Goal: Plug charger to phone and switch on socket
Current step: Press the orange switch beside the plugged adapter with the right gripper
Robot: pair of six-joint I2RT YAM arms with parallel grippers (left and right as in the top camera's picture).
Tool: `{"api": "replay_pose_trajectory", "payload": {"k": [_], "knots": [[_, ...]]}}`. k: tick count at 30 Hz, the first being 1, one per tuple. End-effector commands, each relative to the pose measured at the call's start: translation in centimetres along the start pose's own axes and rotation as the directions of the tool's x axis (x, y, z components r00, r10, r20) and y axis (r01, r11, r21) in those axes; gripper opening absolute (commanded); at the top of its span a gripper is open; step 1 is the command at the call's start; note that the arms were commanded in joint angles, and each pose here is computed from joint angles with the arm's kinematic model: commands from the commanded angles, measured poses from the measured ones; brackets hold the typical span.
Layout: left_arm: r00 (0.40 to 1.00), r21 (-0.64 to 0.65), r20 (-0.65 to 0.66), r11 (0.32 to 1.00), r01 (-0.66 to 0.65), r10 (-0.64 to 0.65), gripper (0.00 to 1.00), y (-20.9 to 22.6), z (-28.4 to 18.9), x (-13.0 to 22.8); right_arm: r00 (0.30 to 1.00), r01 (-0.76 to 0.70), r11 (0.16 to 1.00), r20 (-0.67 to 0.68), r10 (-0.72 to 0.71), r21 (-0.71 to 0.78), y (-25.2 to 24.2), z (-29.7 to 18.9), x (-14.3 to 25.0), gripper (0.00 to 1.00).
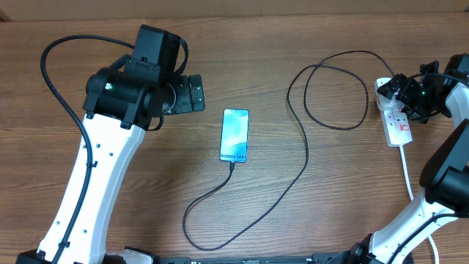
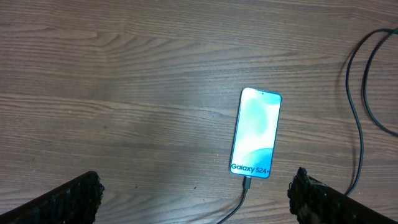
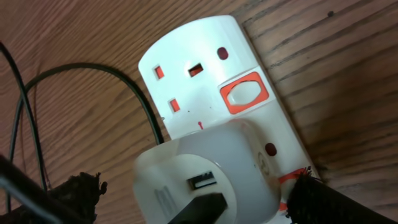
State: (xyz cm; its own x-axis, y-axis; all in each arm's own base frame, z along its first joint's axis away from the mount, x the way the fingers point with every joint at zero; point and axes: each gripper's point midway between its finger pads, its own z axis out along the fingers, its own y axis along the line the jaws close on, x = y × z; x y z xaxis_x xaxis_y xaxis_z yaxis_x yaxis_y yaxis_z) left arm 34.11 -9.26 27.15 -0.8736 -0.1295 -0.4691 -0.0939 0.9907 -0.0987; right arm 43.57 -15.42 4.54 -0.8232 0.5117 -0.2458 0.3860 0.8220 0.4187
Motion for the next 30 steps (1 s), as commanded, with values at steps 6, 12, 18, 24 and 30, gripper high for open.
{"api": "replay_pose_trajectory", "payload": {"k": [6,12,18,24,30], "knots": [[1.0,-0.006,0.026,1.0,-0.014,0.014,1.0,0.3,-0.6,-0.6,1.0,-0.002,0.997,-0.028,0.0,-0.075,1.6,0.2,0.5,1.0],[1.0,-0.006,0.026,1.0,-0.014,0.014,1.0,0.3,-0.6,-0.6,1.0,-0.001,0.996,-0.027,-0.001,-0.089,1.9,0.2,0.4,1.0],[1.0,-0.006,0.026,1.0,-0.014,0.014,1.0,0.3,-0.6,-0.6,1.0,-0.004,0.995,-0.031,0.001,-0.097,2.0,0.2,0.5,1.0],[1.0,-0.006,0.026,1.0,-0.014,0.014,0.99,0.3,-0.6,-0.6,0.998,-0.021,0.993,-0.061,0.014,-0.114,1.9,1.0,1.1,1.0],[1.0,-0.006,0.026,1.0,-0.014,0.014,1.0,0.3,-0.6,-0.6,0.995,-0.04,0.991,-0.092,0.028,-0.128,2.1,1.1,1.8,1.0]]}}
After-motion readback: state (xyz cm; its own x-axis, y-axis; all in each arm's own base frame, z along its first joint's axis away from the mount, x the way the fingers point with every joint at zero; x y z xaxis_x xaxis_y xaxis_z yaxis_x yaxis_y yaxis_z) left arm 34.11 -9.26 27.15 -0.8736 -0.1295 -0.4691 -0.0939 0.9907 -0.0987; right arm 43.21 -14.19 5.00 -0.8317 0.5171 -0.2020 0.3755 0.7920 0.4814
